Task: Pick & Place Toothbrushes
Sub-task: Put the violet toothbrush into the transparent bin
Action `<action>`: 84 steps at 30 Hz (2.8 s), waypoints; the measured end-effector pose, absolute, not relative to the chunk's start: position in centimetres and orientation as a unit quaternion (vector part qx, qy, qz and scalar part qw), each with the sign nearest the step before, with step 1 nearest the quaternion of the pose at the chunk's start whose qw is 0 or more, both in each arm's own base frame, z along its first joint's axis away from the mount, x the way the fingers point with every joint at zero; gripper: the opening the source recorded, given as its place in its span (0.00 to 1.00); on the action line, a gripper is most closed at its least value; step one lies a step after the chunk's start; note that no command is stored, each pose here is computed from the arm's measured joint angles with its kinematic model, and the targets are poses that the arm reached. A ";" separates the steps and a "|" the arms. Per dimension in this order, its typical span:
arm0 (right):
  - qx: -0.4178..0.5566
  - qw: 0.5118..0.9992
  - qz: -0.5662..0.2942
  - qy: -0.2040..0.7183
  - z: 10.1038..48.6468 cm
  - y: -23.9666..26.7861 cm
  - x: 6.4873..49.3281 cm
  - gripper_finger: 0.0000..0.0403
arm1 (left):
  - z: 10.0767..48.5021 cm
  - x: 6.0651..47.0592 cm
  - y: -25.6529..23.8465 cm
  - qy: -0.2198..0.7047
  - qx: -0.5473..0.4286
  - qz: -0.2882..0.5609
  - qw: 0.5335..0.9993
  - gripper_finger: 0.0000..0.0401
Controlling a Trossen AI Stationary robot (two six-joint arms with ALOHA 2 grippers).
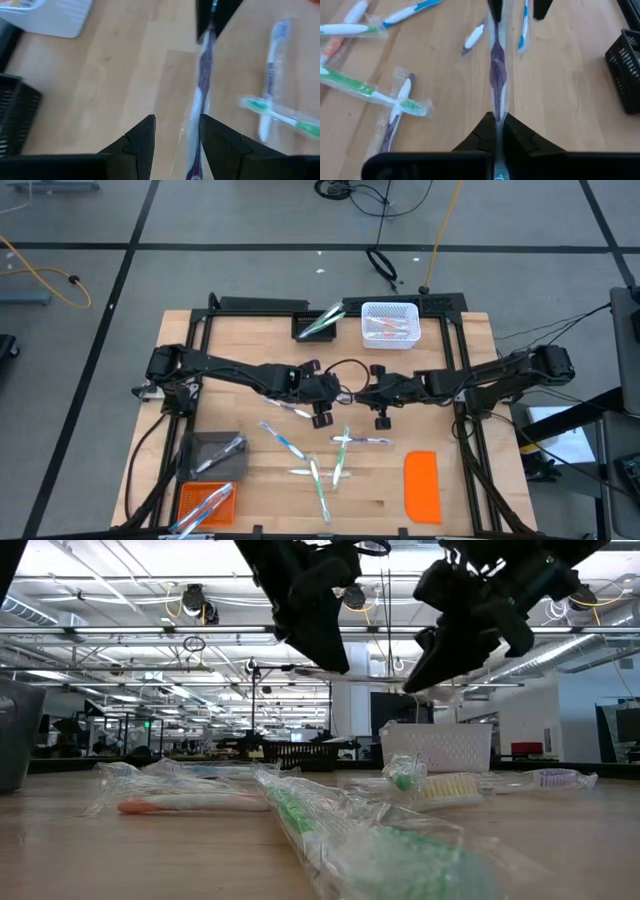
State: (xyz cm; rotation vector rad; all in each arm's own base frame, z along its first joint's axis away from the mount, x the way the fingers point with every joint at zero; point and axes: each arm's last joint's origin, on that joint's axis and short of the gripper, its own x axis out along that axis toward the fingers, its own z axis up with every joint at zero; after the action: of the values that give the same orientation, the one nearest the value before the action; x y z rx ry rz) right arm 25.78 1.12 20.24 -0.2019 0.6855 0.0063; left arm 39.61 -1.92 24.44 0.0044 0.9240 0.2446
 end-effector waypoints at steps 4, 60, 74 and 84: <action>-0.108 0.942 0.003 0.318 21.2 1.1 26.3 0.02 | 24.4 39.6 -2.1 0.450 -0.015 0.085 0.889 0.39; -0.124 0.937 0.030 0.325 21.5 2.3 26.2 0.29 | 27.8 29.1 -9.3 0.601 -0.119 0.258 0.747 0.01; -0.127 0.935 0.031 0.330 21.4 2.3 26.2 0.29 | 29.5 22.3 -15.7 0.640 -0.209 0.306 0.673 0.01; -0.129 0.935 0.032 0.329 21.5 2.3 26.2 0.29 | 29.5 17.7 -20.7 0.646 -0.260 0.324 0.640 0.01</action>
State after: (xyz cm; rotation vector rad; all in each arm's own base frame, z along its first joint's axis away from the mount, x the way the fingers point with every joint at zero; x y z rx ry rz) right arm 26.19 2.33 21.46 -0.2646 0.6728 0.0654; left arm 17.70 -20.68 29.51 -0.5920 1.4736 0.7397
